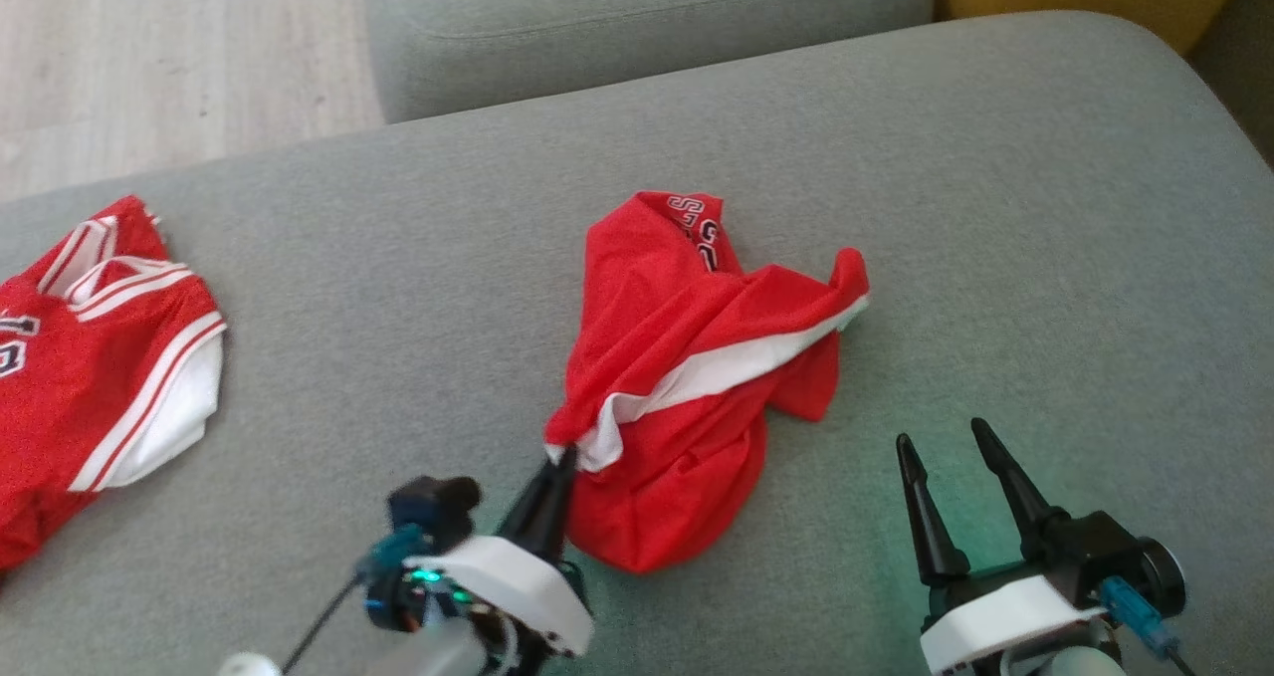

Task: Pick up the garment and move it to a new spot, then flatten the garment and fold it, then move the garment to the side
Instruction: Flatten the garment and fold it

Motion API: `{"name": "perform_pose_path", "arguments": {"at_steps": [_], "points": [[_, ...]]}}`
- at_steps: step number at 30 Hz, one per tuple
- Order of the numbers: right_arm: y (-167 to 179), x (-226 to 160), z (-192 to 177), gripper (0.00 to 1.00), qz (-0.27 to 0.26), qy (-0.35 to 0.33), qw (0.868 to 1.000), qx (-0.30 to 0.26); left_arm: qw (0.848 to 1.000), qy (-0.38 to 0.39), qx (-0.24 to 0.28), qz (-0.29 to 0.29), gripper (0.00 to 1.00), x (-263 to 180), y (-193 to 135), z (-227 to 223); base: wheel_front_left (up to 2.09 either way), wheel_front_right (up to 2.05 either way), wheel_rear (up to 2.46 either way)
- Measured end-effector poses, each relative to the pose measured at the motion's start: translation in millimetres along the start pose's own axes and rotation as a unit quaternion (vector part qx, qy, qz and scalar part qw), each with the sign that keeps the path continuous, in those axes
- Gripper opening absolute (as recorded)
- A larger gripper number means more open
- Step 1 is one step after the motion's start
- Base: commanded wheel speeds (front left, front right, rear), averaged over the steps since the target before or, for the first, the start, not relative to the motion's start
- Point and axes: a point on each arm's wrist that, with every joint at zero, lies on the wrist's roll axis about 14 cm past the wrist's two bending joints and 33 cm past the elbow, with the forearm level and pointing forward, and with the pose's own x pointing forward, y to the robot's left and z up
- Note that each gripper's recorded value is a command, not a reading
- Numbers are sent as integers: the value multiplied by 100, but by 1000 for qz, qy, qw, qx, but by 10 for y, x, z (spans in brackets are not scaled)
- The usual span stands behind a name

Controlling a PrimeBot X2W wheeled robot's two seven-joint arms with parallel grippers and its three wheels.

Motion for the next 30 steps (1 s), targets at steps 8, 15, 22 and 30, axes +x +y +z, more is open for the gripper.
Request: {"name": "perform_pose_path", "arguments": {"at_steps": [8,15,22,30], "points": [[161,105,52,100,29,-8,1000,-1,992,-80,27,96,0,-419,654,569,0,0,0],[461,170,-102,100,74,19,997,24,982,-114,56,141,0,-673,949,880,0,0,0],[772,335,-256,100,151,54,987,21,980,-116,63,149,0,-659,1004,965,0,0,0],[758,652,-344,100,213,82,971,-67,977,-122,72,161,0,-589,1124,1074,0,0,0]]}}
